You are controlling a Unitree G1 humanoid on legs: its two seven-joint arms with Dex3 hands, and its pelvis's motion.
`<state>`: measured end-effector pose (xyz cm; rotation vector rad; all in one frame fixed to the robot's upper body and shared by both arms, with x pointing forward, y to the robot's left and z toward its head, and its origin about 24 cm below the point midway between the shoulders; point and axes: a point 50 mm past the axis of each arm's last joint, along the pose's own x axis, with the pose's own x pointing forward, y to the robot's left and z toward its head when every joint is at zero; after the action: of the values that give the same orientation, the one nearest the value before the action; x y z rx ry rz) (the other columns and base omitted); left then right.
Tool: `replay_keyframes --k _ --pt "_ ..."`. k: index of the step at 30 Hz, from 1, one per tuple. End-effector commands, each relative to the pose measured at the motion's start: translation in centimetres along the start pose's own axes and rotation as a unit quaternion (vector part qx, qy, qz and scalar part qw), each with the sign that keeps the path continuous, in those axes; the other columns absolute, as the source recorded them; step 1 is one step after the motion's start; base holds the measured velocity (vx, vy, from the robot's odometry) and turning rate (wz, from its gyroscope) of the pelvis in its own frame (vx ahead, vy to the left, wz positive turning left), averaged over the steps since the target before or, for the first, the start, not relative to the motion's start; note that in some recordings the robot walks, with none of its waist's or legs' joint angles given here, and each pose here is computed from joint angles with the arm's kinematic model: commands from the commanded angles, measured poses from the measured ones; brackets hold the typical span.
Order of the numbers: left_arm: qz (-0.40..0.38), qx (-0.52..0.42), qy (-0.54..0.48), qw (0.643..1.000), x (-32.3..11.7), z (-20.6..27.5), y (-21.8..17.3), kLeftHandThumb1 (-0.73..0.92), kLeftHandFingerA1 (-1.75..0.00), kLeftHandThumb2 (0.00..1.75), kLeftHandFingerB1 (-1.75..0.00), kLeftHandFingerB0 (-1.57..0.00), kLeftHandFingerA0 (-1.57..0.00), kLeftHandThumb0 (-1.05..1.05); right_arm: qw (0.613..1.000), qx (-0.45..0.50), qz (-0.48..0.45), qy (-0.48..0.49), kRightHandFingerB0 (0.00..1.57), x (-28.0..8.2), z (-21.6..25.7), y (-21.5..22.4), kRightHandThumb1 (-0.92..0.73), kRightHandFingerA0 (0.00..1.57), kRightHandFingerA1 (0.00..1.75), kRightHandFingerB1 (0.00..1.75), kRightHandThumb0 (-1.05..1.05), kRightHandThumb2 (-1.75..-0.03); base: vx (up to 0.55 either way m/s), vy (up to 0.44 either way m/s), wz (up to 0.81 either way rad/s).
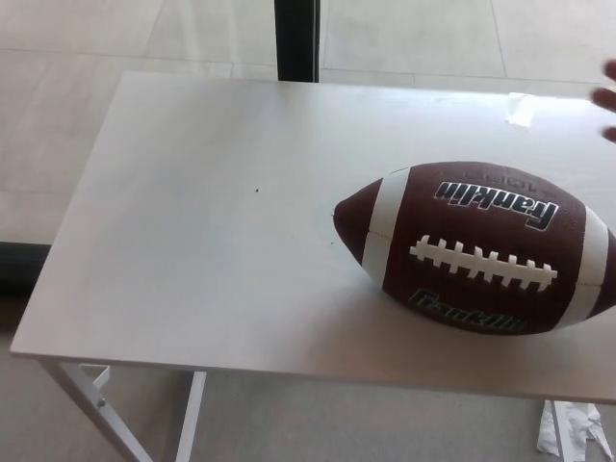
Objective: The robot uses both its hands to grab the left and right ends of a football kept in the middle of the desk infront of it, lifts it up and places it in the palm of a person
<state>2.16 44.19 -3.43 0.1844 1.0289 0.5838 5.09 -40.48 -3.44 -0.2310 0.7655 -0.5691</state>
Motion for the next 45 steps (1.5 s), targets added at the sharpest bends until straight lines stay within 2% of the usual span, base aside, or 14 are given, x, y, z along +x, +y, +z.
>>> replay_keyframes --k 1,2,4,11,12,18,23,27,28,31,32,36,37,45 --pt "-0.046 -0.04 -0.036 0.997 -0.7 1.1 1.5 0.67 -0.6 0.6 -0.42 -0.31 -0.53 -0.74 0.998 0.051 0.011 -0.026 0.04 -0.4 0.8 -1.5 -0.8 0.23 0.43 0.2 -0.72 -0.65 0.0 0.0 0.0" --pt "-0.045 -0.035 -0.035 0.998 -0.7 1.1 1.5 0.54 -0.65 0.93 -0.52 -0.26 -0.5 -0.75 0.998 0.052 0.01 -0.026 0.04 -0.4 0.8 -1.5 -0.81 0.22 0.44 0.2 -0.73 -0.65 0.0 0.0 0.0" --pt "-0.053 -0.05 -0.033 0.997 -0.8 1.1 1.6 0.67 -0.6 0.6 -0.41 -0.28 -0.5 -0.74 0.998 0.051 0.008 -0.025 0.04 -0.3 0.8 -1.6 -0.82 0.22 0.44 0.2 -0.74 -0.65 0.0 0.0 0.0" --pt "-0.045 -0.074 -0.035 0.996 -1.0 0.6 2.0 0.66 -0.59 0.6 -0.41 -0.27 -0.52 -0.77 0.998 0.061 -0.001 -0.024 0.05 -0.5 1.0 -1.5 -0.84 0.24 0.46 0.22 -0.8 -0.66 0.0 0.0 0.0" --pt "-0.052 -0.137 -0.041 0.988 -1.0 0.4 2.0 0.62 -0.64 0.59 -0.41 -0.25 -0.48 -0.72 0.997 0.065 -0.009 -0.028 0.02 -0.4 1.2 -1.5 -0.68 0.22 0.56 0.25 -0.79 -1.03 0.0 0.0 0.0" --pt "-0.062 -0.162 -0.064 0.983 -0.9 0.5 1.6 0.51 -0.66 0.9 -0.49 -0.18 -0.37 -0.79 0.995 0.084 -0.01 -0.046 0.06 -0.4 2.3 -1.5 -0.85 0.22 0.43 0.21 -0.76 -0.67 0.0 0.0 0.0" --pt "-0.042 -0.173 -0.098 0.979 -0.6 1.7 1.6 0.7 -0.65 0.61 -0.41 -0.27 -0.43 -0.79 0.983 0.161 -0.034 -0.084 0.06 -0.4 4.0 -1.8 -0.65 0.2 0.53 0.29 -0.82 -0.98 0.0 0.0 0.0" --pt "-0.02 -0.19 -0.195 0.962 -0.7 7.5 2.4 0.61 -0.69 1.01 -0.5 -0.25 -0.47 -0.93 0.957 0.221 -0.073 -0.173 0.09 -0.3 9.0 -2.8 -0.81 0.39 0.4 0.23 -0.81 -0.65 0.0 0.0 0.0" --pt "-0.02 -0.189 -0.223 0.956 -1.0 9.3 2.5 0.74 -0.67 0.62 -0.43 -0.3 -0.5 -0.87 0.953 0.223 -0.066 -0.195 0.02 -0.5 10.3 -2.8 -0.66 0.36 0.56 0.22 -0.85 -1.02 0.0 0.0 0.0" --pt "-0.03 -0.194 -0.258 0.946 -1.5 11.9 2.5 0.73 -0.64 0.62 -0.43 -0.32 -0.54 -0.86 0.95 0.22 -0.054 -0.216 0.05 -0.8 12.2 -2.6 -0.82 0.4 0.42 0.21 -0.81 -0.65 0.0 0.0 0.0" --pt "-0.039 -0.196 -0.287 0.937 -2.0 14.5 2.4 0.69 -0.61 0.61 -0.46 -0.38 -0.62 -0.92 0.947 0.218 -0.041 -0.234 0.0 -1.1 13.8 -2.1 -0.72 0.32 0.53 0.13 -0.84 -1.05 0.0 0.0 0.0" --pt "-0.068 -0.181 -0.367 0.91 -4.1 21.4 1.0 0.45 -0.61 0.93 -0.57 -0.49 -0.72 -1.01 0.942 0.202 -0.012 -0.267 0.0 -1.4 17.3 -0.1 -0.75 0.26 0.51 0.15 -0.84 -1.08 0.0 0.0 0.0" --pt "-0.075 -0.165 -0.38 0.907 -4.5 22.6 0.4 0.41 -0.59 0.92 -0.58 -0.54 -0.73 -1.05 0.941 0.2 -0.015 -0.273 0.02 -1.3 17.8 0.5 -0.88 0.33 0.37 0.19 -0.76 -0.67 0.0 0.0 0.0" --pt "-0.137 -0.125 -0.439 0.879 -7.4 27.9 -5.0 0.68 -0.49 0.6 -0.39 -0.35 -0.49 -0.77 0.936 0.187 0.042 -0.296 0.09 -0.3 20.1 3.9 -0.91 0.26 0.36 0.21 -0.8 -0.69 0.0 0.0 0.0"
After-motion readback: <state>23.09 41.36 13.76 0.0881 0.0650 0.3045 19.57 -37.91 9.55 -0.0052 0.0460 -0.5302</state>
